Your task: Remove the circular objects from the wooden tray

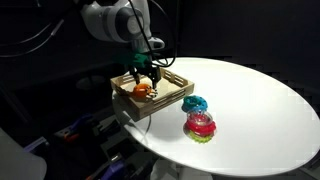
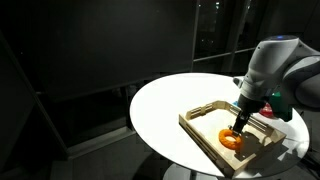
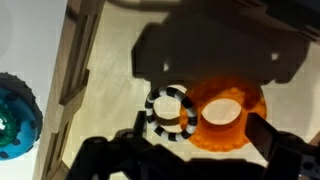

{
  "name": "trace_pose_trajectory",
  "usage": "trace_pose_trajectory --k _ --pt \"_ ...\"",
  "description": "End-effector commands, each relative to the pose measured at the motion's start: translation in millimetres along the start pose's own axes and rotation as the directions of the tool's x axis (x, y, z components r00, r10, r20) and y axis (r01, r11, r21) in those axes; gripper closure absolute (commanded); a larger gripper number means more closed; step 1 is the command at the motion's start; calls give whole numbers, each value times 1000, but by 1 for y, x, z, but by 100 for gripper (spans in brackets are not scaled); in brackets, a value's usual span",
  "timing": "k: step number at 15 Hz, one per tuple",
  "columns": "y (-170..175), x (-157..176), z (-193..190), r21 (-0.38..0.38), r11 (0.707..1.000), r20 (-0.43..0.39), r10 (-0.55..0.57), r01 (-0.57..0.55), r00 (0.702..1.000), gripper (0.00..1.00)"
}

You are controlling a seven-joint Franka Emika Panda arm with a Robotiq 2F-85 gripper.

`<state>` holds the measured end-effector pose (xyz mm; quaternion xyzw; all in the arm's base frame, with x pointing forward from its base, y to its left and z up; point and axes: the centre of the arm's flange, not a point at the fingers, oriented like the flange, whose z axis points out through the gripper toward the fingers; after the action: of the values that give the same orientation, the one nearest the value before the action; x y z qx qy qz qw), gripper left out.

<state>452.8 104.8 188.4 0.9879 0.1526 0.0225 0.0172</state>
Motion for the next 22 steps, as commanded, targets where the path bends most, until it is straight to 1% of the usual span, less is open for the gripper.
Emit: trace_pose_trajectory --k 1,3,4,6,7,9,10,11,13,15,17,20,21,22 --pt "-4 13 7 -8 1000 -15 4 -5 1000 0" --pt "-5 16 10 -8 1000 -12 1 -1 1000 0" --pt "-6 17 12 -9 1000 -10 1 -1 1000 3" --pt "-6 19 15 -9 1000 -6 -1 1 1000 13" --pt "-6 19 16 -9 1000 -4 -2 2 1000 21" --pt "-6 20 17 -10 1000 -3 -2 2 1000 19" --pt "-6 21 17 -11 1000 -3 -2 2 1000 24" --pt "-5 22 17 -11 1000 -3 0 0 1000 21" --pt "-3 23 17 -13 1000 -5 3 -3 1000 24" --pt "-2 24 15 -14 1000 -7 6 -6 1000 31" --pt "0 24 14 -14 1000 -8 12 -12 1000 31" --pt "1 25 14 -14 1000 -8 14 -14 1000 34" --pt "1 25 14 -13 1000 -8 14 -14 1000 39" --pt "1 25 14 -13 1000 -8 14 -14 1000 51"
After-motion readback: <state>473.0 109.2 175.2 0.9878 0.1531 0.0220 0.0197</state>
